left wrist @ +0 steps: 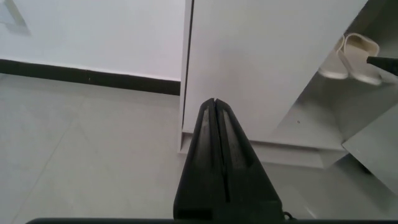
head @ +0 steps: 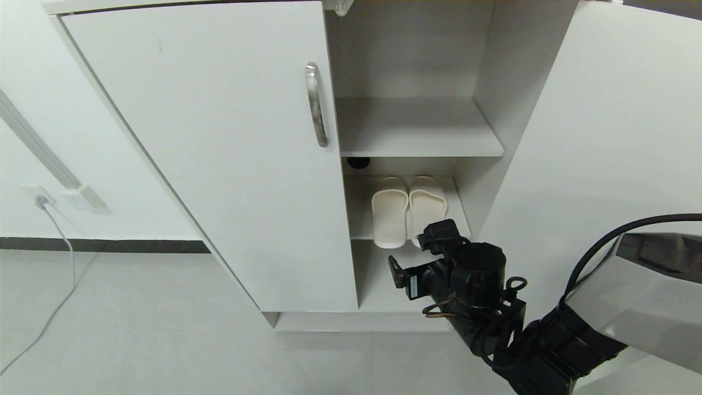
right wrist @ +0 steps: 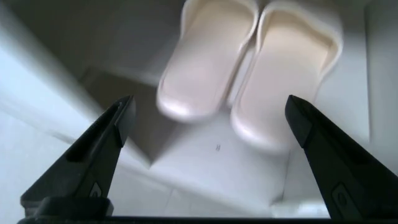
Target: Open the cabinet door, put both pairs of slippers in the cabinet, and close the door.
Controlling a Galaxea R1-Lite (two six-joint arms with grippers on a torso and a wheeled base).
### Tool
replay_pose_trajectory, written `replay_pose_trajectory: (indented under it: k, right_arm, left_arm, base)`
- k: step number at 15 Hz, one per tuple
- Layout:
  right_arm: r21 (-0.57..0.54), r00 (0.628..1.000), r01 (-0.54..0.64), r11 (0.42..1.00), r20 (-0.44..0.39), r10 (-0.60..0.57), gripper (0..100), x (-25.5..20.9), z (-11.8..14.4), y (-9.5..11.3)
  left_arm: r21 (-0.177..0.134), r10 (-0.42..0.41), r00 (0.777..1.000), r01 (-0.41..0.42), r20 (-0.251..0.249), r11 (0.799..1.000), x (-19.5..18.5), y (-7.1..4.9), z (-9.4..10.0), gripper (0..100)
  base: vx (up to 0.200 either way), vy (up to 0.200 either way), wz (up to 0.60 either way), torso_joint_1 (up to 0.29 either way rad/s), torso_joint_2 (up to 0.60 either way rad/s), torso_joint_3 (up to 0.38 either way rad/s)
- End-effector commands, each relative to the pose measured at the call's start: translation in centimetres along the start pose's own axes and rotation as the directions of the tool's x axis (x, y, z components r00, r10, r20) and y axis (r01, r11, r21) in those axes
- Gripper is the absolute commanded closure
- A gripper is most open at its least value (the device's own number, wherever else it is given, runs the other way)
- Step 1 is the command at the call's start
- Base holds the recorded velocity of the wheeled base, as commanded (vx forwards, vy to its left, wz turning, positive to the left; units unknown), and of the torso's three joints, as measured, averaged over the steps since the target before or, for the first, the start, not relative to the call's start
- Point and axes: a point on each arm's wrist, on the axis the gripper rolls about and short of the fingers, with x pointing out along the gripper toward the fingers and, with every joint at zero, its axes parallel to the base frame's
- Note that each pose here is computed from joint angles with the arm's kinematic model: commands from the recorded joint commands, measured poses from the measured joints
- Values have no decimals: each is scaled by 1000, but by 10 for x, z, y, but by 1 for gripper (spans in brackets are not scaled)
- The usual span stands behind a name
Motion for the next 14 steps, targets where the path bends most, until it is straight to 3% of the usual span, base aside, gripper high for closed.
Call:
replay_pose_trajectory:
  k: [1, 14]
  right_arm:
    - [-3, 1000, 0, 1000, -6, 0, 0, -1, -2, -1]
    - [-9, 1000, -11, 1000, -9, 11, 0, -2, -7, 4]
  left_arm:
    - [0, 2, 1000, -2, 0, 1000, 0, 0, 0, 100]
    - [0, -1, 1000, 1, -2, 1000, 0, 0, 0, 100]
  base:
    - [0, 0, 0, 0, 0, 0]
    - [0, 0, 0, 0, 0, 0]
